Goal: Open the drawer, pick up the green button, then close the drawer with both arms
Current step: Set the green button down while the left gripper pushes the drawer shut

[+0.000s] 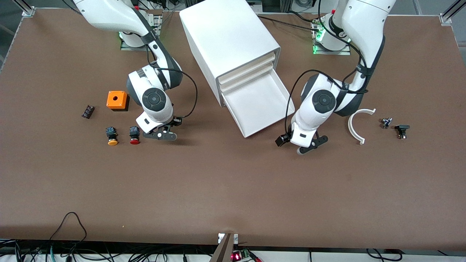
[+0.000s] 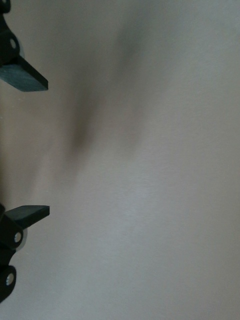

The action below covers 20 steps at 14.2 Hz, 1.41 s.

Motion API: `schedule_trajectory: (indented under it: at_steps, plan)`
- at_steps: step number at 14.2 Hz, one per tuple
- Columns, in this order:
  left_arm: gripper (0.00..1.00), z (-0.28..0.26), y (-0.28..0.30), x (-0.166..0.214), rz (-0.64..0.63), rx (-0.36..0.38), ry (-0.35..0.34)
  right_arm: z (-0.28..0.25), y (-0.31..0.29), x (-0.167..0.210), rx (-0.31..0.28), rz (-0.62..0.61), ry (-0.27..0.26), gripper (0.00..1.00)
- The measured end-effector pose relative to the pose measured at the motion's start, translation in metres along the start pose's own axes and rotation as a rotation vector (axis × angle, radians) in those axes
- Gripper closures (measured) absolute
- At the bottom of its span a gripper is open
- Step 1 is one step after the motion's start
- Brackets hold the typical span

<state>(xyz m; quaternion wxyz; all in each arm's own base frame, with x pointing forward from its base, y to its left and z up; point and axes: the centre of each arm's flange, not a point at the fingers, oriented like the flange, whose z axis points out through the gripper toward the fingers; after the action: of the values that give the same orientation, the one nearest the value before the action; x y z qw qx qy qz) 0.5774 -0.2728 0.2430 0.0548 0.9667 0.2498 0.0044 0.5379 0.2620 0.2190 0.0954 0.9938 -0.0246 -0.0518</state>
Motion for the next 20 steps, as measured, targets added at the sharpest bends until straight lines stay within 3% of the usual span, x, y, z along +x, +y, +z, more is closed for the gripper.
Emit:
schedule_trajectory:
  at_steps: [6,13,20]
  plan:
    - [0.00,0.020,-0.004,-0.026,0.024,0.037,-0.036,0.020,0.016,-0.001,0.005,0.014,0.019,0.57]
    - [0.00,0.035,0.014,-0.090,0.113,0.049,-0.102,-0.048,0.028,0.027,0.033,0.058,0.098,0.01]
    - [0.00,0.042,0.023,-0.157,0.212,0.110,-0.195,-0.171,0.042,0.055,0.001,0.112,0.102,0.00]
